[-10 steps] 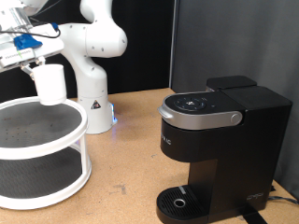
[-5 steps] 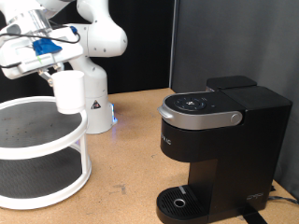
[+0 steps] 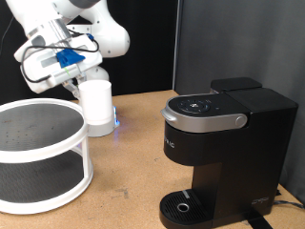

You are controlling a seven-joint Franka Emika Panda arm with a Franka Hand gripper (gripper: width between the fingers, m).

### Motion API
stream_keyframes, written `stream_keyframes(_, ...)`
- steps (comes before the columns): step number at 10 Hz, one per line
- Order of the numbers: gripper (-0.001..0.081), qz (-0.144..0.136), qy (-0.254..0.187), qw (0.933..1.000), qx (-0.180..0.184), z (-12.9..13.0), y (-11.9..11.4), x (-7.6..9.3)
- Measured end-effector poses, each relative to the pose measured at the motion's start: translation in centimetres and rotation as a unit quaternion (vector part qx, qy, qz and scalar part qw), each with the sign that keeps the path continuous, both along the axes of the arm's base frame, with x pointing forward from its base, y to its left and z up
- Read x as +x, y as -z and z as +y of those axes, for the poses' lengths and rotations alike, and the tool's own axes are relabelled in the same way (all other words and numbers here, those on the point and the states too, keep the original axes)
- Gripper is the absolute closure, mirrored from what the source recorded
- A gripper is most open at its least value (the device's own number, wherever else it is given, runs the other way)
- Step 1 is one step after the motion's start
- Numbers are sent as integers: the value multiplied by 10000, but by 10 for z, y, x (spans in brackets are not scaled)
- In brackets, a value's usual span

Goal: Make a cup of coffee with the keurig machine

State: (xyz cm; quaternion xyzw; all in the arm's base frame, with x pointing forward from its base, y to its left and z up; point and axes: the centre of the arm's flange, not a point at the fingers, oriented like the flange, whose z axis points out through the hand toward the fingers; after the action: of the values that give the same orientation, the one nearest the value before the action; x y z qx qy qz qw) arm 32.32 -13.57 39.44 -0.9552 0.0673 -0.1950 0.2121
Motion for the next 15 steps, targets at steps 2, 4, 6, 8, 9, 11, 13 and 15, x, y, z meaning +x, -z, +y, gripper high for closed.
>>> stream_keyframes(2, 739, 58, -243, 9997, -59, 14, 5, 7)
stream_keyframes(4, 739, 7, -279, 9996, -53, 24, 7, 14)
stream_keyframes(6, 739, -156, -106, 9998, -60, 27, 5, 19)
stream_keyframes(8, 739, -103, -180, 9998, -12, 27, 6, 18)
stream_keyframes(9, 739, -37, -313, 9995, 21, 29, 9, 17)
stream_keyframes(11, 739, 110, -404, 9991, -60, 33, 24, 20)
stream_keyframes(13, 739, 245, -376, 9986, -273, 40, 46, 29)
stream_keyframes(15, 739, 300, -340, 9982, -401, 51, 69, 39)
